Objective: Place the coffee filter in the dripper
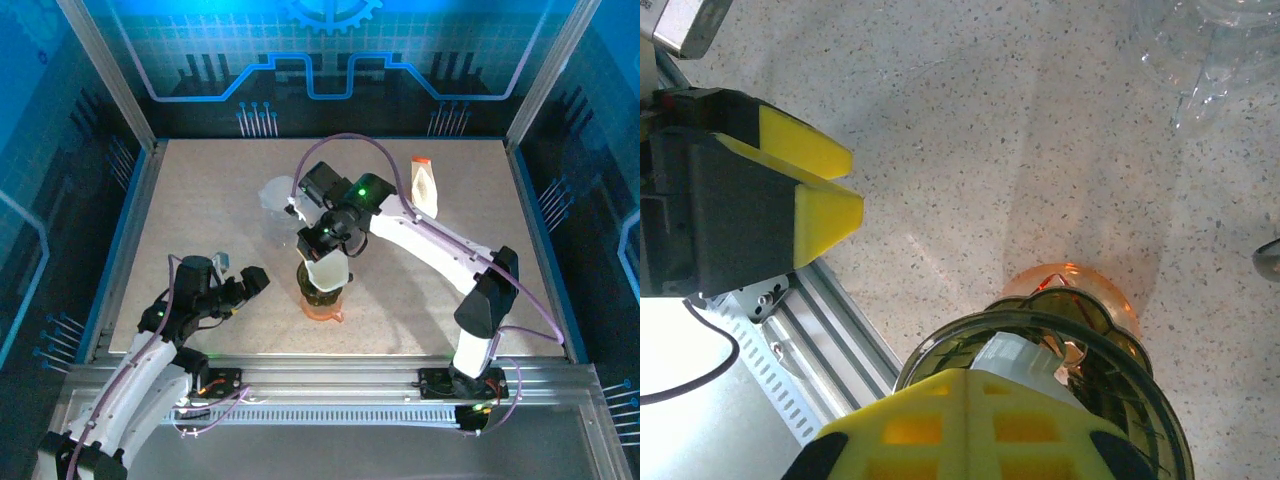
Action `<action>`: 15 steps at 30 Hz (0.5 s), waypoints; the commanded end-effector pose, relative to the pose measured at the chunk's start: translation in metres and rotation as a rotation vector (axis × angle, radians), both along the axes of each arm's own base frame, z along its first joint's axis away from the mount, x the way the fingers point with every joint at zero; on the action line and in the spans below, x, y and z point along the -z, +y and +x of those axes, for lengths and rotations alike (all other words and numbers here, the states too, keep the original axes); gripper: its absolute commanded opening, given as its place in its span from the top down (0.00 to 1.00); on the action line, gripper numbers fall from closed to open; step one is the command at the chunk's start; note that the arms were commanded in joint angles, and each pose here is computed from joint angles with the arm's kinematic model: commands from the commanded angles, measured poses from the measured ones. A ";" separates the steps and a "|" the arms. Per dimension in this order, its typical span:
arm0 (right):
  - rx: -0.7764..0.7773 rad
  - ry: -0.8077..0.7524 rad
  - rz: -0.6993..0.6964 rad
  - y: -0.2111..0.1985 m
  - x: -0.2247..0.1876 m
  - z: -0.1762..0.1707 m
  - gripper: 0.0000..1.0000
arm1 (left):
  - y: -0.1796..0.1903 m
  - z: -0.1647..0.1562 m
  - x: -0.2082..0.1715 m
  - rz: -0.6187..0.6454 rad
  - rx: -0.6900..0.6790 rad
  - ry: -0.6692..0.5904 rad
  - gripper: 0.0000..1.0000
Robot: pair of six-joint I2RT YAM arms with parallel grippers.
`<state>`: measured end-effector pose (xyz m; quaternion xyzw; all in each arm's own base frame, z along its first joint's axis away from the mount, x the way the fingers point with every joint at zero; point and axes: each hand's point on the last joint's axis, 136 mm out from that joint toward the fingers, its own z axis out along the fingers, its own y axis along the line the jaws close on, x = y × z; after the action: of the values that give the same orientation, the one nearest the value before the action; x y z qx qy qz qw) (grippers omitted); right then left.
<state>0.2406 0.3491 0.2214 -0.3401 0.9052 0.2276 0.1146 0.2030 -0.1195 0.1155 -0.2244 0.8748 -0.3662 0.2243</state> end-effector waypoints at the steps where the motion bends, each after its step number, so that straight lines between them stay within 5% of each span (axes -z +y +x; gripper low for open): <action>1: -0.008 -0.015 0.006 0.007 0.002 -0.001 0.87 | -0.003 0.003 -0.007 -0.018 0.023 -0.030 0.01; 10: 0.020 -0.099 0.051 0.004 -0.018 0.006 0.53 | -0.004 0.003 -0.007 -0.020 0.023 -0.030 0.01; 15: 0.060 -0.172 0.099 -0.004 -0.038 0.012 0.42 | -0.005 0.004 -0.011 -0.026 0.024 -0.037 0.01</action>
<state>0.2521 0.3476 0.2302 -0.3295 0.9020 0.2248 0.1651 0.2035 -0.1207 0.1170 -0.2221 0.8735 -0.3701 0.2252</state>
